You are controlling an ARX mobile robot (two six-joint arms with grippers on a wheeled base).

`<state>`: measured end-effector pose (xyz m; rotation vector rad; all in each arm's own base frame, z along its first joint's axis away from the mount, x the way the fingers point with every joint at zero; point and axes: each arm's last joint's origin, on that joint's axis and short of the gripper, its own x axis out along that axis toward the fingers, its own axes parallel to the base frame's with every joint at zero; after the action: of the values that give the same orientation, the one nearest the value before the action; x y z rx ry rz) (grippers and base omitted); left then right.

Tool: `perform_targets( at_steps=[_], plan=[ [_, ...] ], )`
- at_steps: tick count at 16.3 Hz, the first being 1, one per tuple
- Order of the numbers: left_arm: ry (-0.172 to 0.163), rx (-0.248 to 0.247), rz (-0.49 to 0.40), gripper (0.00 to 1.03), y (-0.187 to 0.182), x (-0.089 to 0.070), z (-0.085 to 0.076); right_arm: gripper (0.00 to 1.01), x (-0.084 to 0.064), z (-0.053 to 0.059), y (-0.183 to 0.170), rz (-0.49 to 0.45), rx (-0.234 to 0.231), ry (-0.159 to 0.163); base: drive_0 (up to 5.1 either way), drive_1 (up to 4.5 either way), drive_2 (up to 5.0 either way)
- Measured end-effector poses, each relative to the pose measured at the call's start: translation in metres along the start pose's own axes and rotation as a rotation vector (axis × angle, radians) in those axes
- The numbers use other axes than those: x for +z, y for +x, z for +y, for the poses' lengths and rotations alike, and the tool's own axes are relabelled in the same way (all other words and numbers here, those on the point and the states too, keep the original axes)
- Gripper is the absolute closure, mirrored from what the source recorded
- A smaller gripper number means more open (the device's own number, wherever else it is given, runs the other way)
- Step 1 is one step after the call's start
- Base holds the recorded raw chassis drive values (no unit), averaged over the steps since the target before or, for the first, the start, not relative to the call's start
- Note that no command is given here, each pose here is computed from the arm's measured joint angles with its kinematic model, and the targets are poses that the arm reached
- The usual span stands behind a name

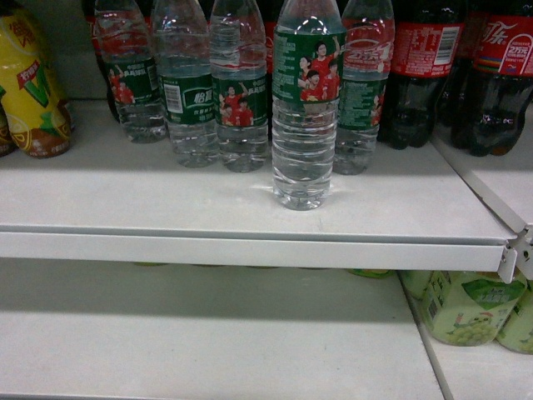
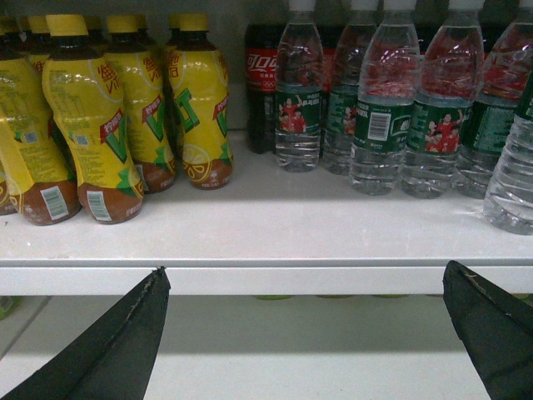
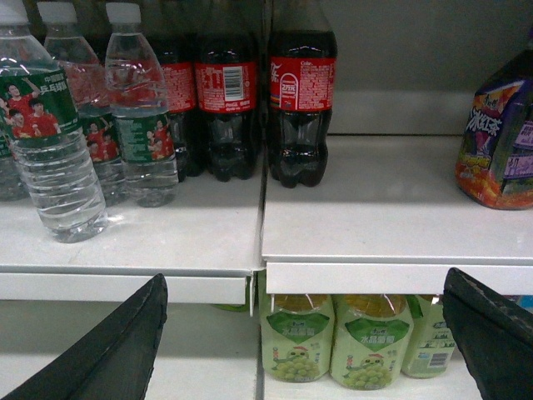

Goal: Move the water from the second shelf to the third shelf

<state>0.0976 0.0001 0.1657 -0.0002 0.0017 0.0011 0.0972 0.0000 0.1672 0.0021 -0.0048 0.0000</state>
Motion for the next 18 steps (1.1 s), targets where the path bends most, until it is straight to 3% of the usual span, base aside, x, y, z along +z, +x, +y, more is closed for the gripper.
perform_targets(
  at_steps=[18],
  plan=[
    [0.0,0.0,0.0,0.05,0.0,0.0,0.0,0.03,0.0,0.0,0.0,0.0,0.0,0.0,0.0,0.0,0.0]
  ],
)
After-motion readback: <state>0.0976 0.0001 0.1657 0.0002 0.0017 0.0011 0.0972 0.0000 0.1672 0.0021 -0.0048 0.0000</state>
